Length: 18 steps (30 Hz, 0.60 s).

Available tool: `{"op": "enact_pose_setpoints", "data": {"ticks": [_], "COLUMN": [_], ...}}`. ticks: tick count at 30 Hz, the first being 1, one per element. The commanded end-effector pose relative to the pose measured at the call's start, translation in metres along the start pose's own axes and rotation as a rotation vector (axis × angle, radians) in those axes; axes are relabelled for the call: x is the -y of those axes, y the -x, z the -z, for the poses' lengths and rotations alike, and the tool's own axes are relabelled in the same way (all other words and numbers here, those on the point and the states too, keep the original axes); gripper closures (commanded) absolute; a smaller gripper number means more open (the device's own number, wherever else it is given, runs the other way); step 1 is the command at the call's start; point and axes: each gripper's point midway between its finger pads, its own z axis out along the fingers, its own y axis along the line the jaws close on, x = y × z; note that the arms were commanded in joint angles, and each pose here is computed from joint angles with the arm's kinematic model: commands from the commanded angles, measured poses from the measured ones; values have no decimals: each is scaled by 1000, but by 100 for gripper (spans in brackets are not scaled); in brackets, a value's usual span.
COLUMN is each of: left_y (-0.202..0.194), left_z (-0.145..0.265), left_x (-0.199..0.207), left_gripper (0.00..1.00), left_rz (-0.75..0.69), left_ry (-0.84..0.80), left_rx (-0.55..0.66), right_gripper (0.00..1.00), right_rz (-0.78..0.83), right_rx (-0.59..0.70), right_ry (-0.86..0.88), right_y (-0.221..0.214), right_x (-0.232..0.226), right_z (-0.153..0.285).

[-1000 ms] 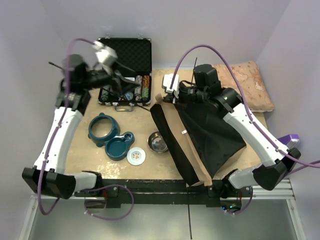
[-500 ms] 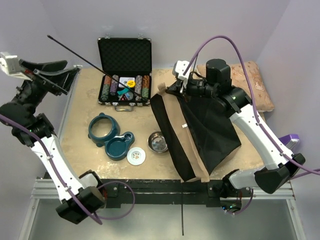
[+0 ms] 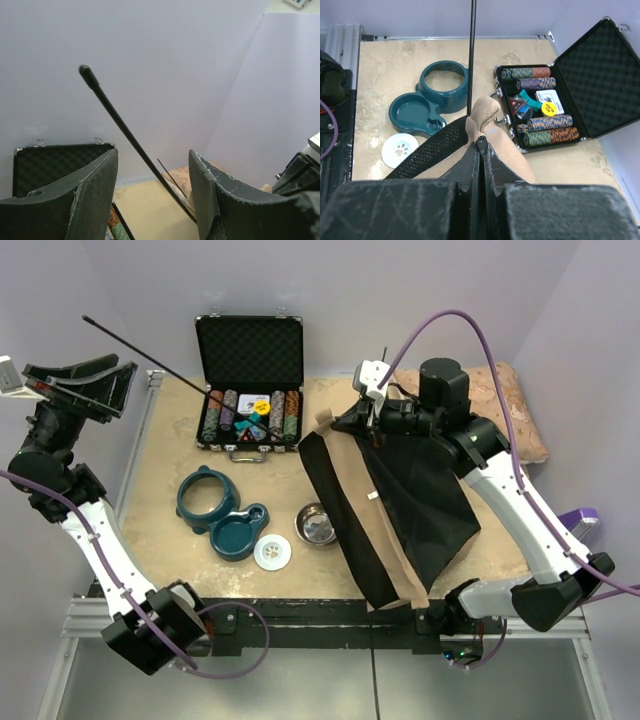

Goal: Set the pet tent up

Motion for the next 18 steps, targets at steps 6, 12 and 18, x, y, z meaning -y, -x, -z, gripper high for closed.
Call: {"op": "enact_pose_setpoints", "data": {"ticks": [6,12,18], "left_y": [21,23,17], "left_z": [-25,-39,-52], "left_x": [-7,4,23], "left_gripper": [47,59,100], "left_rz": [-47,-59,-184], "left_ry": [-23,-67,-90], "left_rx": [151,190,156], "right_gripper": [100,100,100], "right_rz": [66,74,71], "right_rx": [96,84,86], "right_ry": [35,43,54], "right_y": [33,31,33], "right_x": [-10,-9,-9], "right_z": [11,10,8]}}
